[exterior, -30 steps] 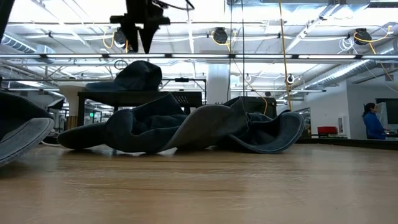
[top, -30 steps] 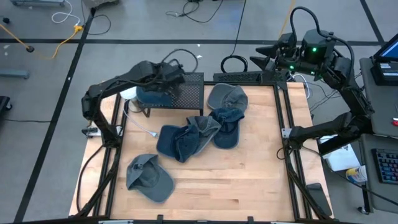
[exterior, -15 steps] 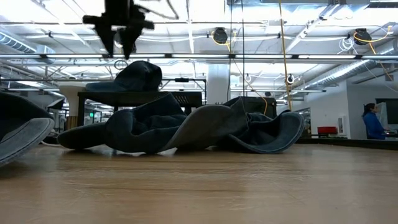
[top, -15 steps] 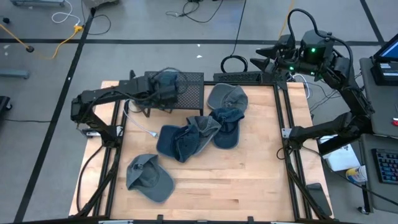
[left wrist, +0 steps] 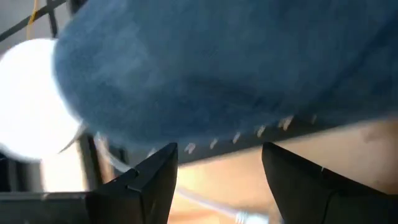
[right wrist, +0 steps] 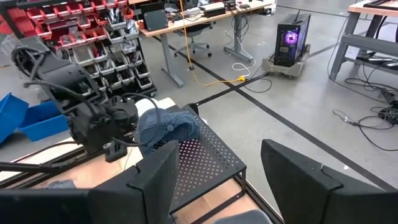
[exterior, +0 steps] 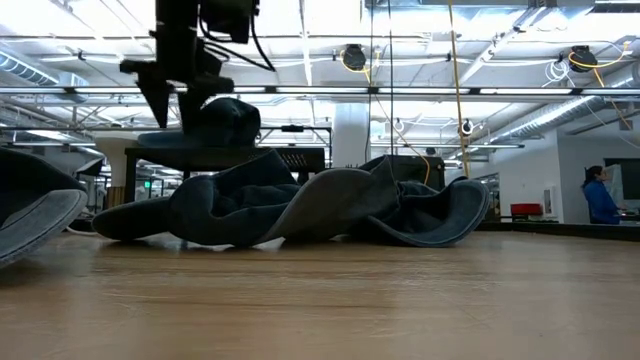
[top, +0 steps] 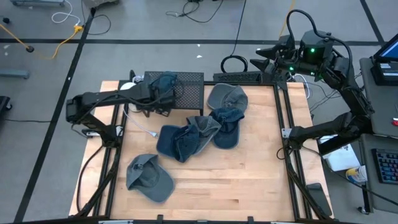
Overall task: Pick & Place hat
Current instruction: Put the top right blue cap on the shelf, then stack the right blue cap on the other blue cap on the shelf
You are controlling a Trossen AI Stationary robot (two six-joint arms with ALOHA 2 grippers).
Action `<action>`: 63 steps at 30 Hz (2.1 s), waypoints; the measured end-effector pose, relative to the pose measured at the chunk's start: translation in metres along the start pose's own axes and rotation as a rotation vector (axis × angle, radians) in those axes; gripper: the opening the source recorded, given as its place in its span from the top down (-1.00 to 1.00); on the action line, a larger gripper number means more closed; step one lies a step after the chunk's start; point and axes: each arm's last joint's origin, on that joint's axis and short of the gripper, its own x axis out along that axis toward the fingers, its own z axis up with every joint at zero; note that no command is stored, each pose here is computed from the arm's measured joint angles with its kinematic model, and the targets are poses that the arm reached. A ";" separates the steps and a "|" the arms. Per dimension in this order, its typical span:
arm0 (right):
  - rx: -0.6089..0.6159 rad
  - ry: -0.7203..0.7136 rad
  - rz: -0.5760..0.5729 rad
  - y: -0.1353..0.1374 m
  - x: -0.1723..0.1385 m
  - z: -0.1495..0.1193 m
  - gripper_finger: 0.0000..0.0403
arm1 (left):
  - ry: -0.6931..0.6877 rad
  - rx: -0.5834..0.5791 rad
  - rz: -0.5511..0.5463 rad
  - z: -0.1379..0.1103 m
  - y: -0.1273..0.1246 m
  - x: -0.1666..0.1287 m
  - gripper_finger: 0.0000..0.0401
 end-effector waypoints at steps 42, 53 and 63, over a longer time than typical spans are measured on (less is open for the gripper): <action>0.442 0.562 -0.163 0.014 0.040 -0.052 -0.11 | -0.158 -0.125 -0.700 -0.014 0.044 -0.099 -0.19; 0.490 0.667 -0.412 0.049 0.061 -0.078 -0.11 | -0.436 -0.041 -1.105 -0.020 0.069 -0.149 -0.19; 0.600 0.774 -0.559 0.084 0.075 -0.151 -0.21 | -0.525 0.054 -1.282 -0.028 0.089 -0.168 -0.19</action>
